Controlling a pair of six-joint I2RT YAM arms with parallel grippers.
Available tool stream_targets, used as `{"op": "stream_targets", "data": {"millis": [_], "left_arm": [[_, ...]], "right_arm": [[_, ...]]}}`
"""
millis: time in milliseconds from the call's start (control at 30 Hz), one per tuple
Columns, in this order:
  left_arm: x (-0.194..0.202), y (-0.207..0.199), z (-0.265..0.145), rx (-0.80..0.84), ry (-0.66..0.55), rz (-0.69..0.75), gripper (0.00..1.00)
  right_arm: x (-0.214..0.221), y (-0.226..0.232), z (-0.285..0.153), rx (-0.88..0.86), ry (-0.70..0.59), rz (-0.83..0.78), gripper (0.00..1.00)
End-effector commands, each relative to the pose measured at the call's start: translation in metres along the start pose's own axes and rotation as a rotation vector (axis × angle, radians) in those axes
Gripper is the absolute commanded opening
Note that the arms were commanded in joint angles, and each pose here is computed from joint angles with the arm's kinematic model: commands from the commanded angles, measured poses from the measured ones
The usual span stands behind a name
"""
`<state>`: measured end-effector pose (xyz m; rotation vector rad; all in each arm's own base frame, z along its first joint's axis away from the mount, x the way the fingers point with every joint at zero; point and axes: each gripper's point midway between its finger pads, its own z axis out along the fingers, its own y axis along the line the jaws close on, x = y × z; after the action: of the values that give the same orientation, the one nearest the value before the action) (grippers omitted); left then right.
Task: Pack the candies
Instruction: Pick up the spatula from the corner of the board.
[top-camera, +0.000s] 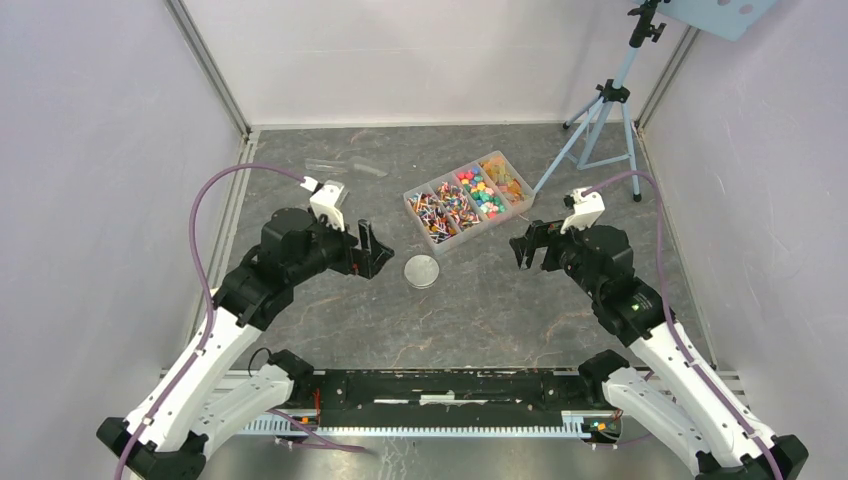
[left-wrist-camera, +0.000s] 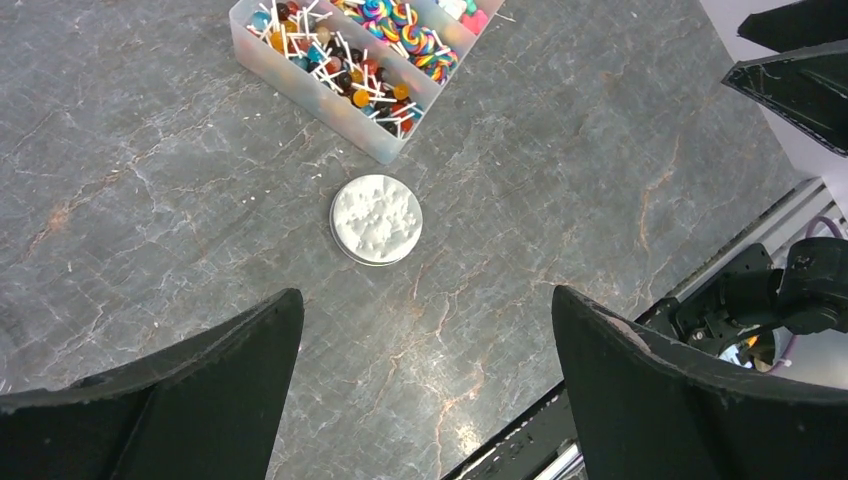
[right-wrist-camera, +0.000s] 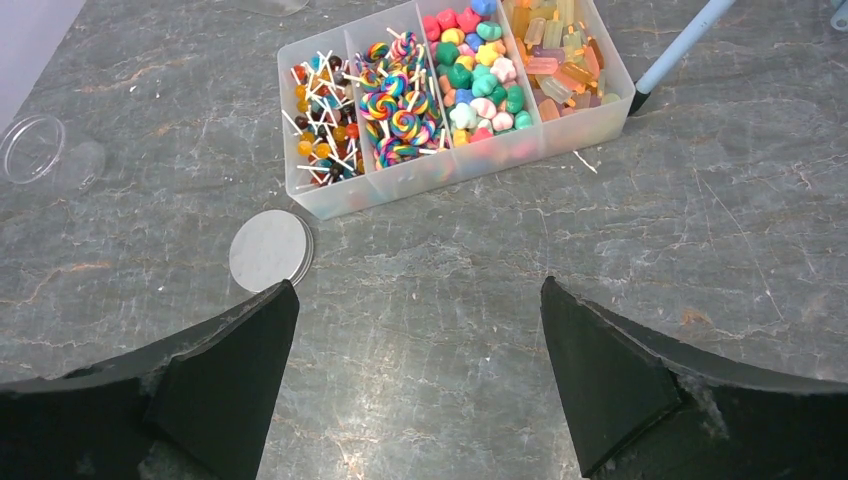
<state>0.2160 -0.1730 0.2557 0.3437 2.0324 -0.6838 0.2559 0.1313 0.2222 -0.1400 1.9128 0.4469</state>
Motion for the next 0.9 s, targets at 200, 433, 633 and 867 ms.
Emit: {"op": "stream_targets", "data": {"millis": [200,433,633,867], "left_arm": [[-0.037,0.057,0.0,-0.376,-0.138,-0.167,1.0],[-0.081,0.116,-0.002,-0.744,-0.36,-0.413,0.96],[-0.087,0.177,0.027,-0.947,-0.393,-0.784,0.89],[-0.082,0.248,0.074,-1.191,-0.387,-0.929,0.79]], "right_arm": [[-0.017,0.007,-0.006,-0.041,-0.085,0.013,0.98],[-0.023,0.019,-0.01,-0.112,-0.134,0.03,0.98],[-0.029,0.033,-0.019,-0.187,-0.162,0.047,0.98],[-0.043,0.047,-0.034,-0.269,-0.222,0.036,0.98]]}}
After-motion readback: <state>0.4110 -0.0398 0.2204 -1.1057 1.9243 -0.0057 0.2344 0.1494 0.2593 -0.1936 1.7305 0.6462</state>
